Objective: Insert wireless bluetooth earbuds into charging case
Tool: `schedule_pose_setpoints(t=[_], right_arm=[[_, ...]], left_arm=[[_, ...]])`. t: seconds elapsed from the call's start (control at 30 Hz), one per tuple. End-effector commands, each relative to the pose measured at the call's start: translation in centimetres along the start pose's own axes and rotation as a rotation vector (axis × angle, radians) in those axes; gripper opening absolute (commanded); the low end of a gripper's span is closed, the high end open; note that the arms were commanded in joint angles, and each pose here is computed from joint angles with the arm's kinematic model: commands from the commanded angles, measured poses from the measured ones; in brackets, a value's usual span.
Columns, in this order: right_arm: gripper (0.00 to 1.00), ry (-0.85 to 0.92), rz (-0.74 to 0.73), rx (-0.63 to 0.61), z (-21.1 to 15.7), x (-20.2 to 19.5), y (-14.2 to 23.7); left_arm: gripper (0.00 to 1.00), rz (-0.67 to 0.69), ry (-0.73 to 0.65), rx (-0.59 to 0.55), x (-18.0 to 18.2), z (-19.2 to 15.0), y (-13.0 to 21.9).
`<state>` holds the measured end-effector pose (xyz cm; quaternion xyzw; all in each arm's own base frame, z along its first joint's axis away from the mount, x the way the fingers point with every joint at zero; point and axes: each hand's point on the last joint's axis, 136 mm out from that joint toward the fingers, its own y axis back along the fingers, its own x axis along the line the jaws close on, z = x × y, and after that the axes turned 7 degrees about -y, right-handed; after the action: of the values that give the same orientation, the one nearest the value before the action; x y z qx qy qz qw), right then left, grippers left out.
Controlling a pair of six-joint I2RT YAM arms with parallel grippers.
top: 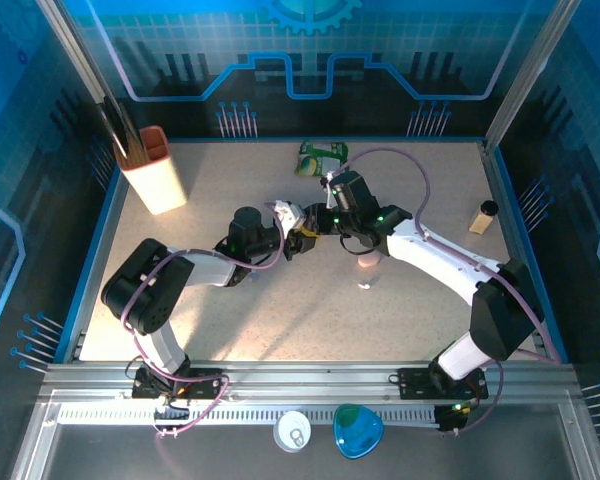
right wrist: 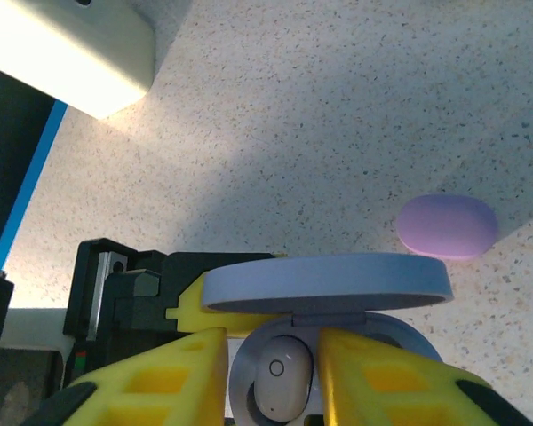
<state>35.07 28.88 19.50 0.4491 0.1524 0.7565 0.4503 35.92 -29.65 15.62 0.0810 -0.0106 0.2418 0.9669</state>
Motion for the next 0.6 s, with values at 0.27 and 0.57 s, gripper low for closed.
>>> schedule_pose_setpoints(t=[0.27, 0.57], right_arm=[[0.48, 0.039, 0.044, -0.214, 2.1, -0.3, 5.9], [0.49, -0.082, 0.038, -0.108, -0.6, -4.6, 2.2]], left_arm=[[0.27, 0.073, 0.028, -0.066, 3.1, 2.4, 2.3], [0.27, 0.226, 0.073, -0.167, 6.9, 5.2, 8.3]])
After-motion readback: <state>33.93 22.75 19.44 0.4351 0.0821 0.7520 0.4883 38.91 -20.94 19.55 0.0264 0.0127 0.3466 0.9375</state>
